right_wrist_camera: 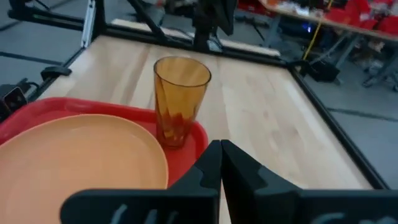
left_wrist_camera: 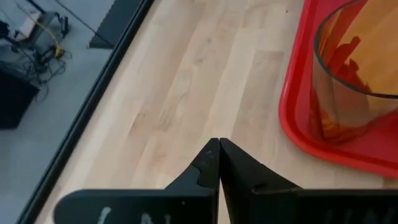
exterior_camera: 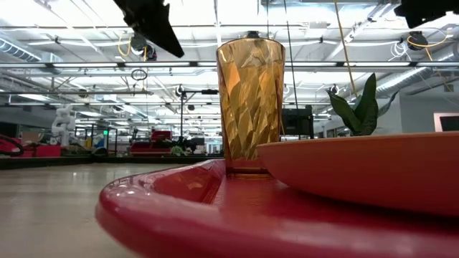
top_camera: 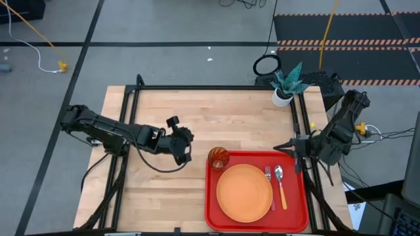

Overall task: Pick and place plate/cup/fork/spoon on tray
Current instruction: Return to Home Position

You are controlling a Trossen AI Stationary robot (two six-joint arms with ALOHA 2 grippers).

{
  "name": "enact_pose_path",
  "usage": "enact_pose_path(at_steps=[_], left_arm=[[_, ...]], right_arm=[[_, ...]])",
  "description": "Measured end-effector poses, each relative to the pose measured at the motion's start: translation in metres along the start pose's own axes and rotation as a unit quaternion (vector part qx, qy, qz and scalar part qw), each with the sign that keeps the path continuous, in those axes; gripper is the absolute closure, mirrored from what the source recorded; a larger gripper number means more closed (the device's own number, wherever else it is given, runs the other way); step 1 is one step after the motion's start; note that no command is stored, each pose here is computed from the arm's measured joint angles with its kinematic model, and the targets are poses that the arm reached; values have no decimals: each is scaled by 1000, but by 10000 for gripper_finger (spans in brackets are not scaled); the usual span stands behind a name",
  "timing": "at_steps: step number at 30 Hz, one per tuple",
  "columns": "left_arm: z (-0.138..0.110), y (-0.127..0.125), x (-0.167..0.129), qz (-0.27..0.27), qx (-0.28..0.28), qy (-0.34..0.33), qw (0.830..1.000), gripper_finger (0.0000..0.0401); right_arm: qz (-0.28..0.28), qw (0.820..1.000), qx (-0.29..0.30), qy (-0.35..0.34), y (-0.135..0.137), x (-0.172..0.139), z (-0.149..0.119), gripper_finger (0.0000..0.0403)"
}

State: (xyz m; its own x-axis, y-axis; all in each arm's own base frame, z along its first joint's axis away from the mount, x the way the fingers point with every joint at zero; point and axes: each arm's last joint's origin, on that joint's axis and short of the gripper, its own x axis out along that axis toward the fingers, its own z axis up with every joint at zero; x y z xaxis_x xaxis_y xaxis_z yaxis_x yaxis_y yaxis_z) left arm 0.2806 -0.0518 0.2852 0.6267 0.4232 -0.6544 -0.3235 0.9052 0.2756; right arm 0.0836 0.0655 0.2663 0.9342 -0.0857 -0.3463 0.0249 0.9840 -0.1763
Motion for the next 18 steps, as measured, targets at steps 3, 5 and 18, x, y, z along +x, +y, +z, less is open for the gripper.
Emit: enact_pose_path(at_steps=[3, 5, 18], left_arm=[[-3, 0, 9, -6, 20, -15, 1000, 391], [-7, 1, 16, -12, 35, -24, 999, 397], [-56, 48, 13, 14, -35, -92, 995, 390]], right_arm=[[10, 1000, -6, -20, -4, 2, -9, 403], [20, 999, -9, -34, -7, 2, -14, 403], [43, 994, -33, -99, -18, 5, -31, 403]])
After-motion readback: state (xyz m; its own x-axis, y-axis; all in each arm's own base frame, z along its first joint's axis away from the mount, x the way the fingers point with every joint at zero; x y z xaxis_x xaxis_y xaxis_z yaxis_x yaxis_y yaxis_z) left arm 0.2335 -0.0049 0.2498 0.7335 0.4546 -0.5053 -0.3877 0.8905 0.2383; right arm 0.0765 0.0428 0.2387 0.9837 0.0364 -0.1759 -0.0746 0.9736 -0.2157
